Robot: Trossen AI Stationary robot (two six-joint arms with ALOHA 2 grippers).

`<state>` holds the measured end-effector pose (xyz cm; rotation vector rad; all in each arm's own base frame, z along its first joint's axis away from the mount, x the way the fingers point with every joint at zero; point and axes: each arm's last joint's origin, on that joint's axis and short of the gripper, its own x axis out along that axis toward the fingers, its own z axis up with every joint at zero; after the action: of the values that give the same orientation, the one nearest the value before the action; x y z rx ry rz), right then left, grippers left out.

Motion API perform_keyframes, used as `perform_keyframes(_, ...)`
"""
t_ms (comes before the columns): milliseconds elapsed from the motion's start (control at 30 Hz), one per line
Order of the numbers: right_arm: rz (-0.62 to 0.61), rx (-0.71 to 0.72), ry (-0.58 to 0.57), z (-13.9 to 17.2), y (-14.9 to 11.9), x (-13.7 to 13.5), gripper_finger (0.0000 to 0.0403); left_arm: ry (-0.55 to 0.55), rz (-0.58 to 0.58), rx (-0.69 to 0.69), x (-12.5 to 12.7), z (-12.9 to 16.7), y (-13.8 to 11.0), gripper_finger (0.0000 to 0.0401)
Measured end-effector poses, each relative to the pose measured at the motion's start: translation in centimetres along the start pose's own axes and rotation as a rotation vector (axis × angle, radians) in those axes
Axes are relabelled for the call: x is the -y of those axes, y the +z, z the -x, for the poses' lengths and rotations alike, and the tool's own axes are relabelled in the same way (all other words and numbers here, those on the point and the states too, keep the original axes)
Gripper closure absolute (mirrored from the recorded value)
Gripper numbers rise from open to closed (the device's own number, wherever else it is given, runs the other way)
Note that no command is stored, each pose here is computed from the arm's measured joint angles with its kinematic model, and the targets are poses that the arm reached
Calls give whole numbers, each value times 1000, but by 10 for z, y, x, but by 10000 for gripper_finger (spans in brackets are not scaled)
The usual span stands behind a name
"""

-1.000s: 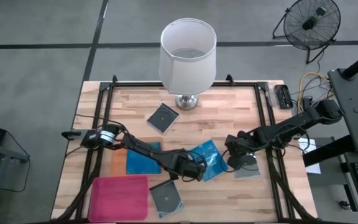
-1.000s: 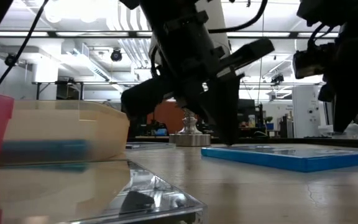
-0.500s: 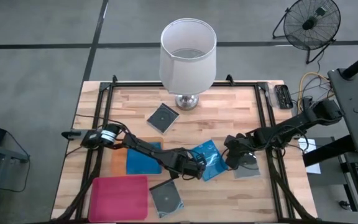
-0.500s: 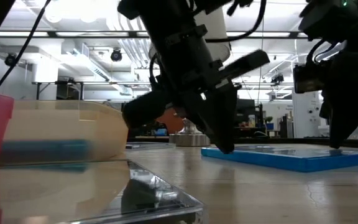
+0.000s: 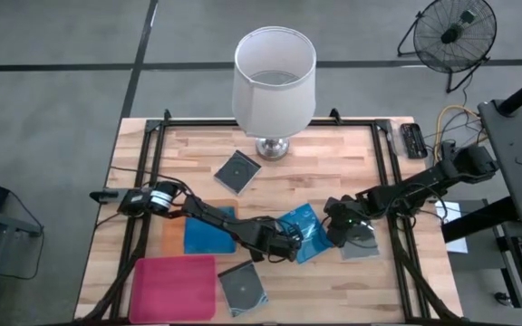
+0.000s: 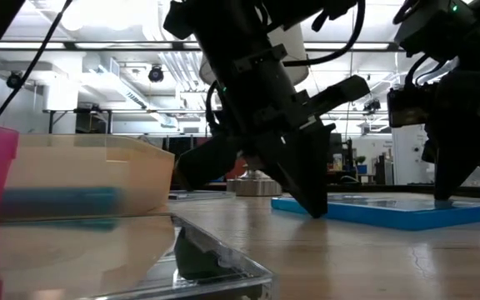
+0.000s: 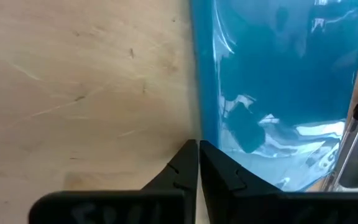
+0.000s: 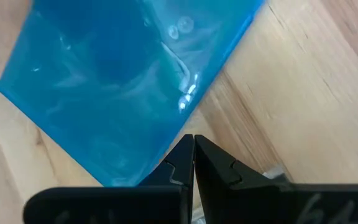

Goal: Pick & place jewel cases by type
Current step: Put the blue cd case into the orange bin

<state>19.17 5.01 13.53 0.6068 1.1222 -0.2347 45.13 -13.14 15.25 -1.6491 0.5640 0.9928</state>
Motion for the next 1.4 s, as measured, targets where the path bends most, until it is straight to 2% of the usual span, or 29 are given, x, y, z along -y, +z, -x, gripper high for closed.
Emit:
perform_keyframes(133,0,0,0,0,0,0,394,0,-14,-1,-2,1,-3,401)
perform_keyframes(400,0,-11,10,0,0,0,394,6,-112,-29,-2,3,-5,401)
perform_keyframes(667,0,-16,17,0,-1,-1,394,-12,-182,-74,-6,23,-20,400)
perform_keyframes(900,-1,-17,21,0,0,-1,394,-101,-188,-8,-6,26,-28,393)
perform_keyframes(1067,-4,-34,38,1,-1,-1,394,-136,-220,4,1,24,-23,344)
perform_keyframes(1233,-12,-34,40,1,-1,-1,394,-113,-260,-39,2,23,-22,269)
perform_keyframes(1400,-15,-34,40,1,-1,-2,394,-96,-251,-55,5,21,-16,198)
